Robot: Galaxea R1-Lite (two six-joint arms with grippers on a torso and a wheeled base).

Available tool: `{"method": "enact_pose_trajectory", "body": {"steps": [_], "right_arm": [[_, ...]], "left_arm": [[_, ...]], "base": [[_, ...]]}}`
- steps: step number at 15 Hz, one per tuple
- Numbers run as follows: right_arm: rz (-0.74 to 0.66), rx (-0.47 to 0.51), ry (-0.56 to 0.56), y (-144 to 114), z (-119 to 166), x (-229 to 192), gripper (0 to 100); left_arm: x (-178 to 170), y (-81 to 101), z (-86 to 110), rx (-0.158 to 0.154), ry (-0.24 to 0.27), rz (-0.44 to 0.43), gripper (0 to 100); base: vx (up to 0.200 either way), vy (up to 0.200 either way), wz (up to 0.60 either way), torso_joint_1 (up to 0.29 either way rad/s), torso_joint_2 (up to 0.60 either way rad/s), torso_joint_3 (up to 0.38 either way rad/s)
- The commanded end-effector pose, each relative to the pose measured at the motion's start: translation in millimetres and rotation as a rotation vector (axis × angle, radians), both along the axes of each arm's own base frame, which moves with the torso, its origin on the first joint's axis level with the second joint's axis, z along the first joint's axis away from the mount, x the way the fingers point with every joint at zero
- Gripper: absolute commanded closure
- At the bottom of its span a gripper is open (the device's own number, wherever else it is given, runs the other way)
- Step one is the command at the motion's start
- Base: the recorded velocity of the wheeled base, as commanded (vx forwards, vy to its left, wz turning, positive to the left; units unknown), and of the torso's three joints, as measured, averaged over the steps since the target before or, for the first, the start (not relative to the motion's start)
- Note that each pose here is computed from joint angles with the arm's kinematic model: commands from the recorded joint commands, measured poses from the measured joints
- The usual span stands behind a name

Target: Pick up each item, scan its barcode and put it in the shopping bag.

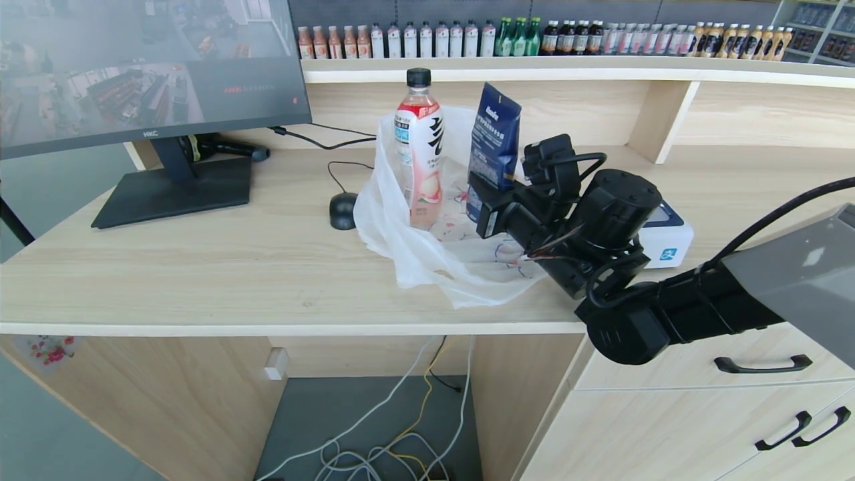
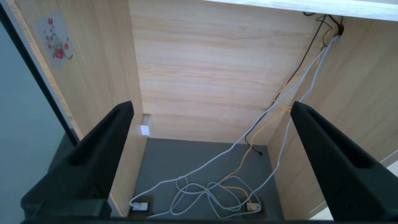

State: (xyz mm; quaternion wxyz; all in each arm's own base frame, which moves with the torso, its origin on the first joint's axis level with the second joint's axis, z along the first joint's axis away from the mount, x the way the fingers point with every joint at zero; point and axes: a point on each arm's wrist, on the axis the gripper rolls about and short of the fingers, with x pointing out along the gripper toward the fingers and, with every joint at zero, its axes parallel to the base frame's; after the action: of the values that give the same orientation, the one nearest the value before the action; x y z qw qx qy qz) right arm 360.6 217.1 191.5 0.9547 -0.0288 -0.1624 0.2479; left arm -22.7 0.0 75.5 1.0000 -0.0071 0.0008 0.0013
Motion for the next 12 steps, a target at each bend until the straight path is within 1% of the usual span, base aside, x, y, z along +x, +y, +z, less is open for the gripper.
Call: {"method": "enact_pose_trajectory", "body": {"steps": [1, 12], "right_arm": [[0.001, -0.007, 0.012, 1.1, -3.9, 1.5, 100], [0.003, -0.005, 0.011, 0.7, -2.5, 0.6, 100]], "left_arm": [[0.0, 0.0, 0.0, -0.001, 0.0, 0.001, 0], [0.0, 0.0, 0.0, 0.0, 0.0, -0.001, 0]], "base": [[0.0, 0.0, 0.0, 0.0, 0.0, 0.0], [0.0, 0.0, 0.0, 0.0, 0.0, 0.0]]}}
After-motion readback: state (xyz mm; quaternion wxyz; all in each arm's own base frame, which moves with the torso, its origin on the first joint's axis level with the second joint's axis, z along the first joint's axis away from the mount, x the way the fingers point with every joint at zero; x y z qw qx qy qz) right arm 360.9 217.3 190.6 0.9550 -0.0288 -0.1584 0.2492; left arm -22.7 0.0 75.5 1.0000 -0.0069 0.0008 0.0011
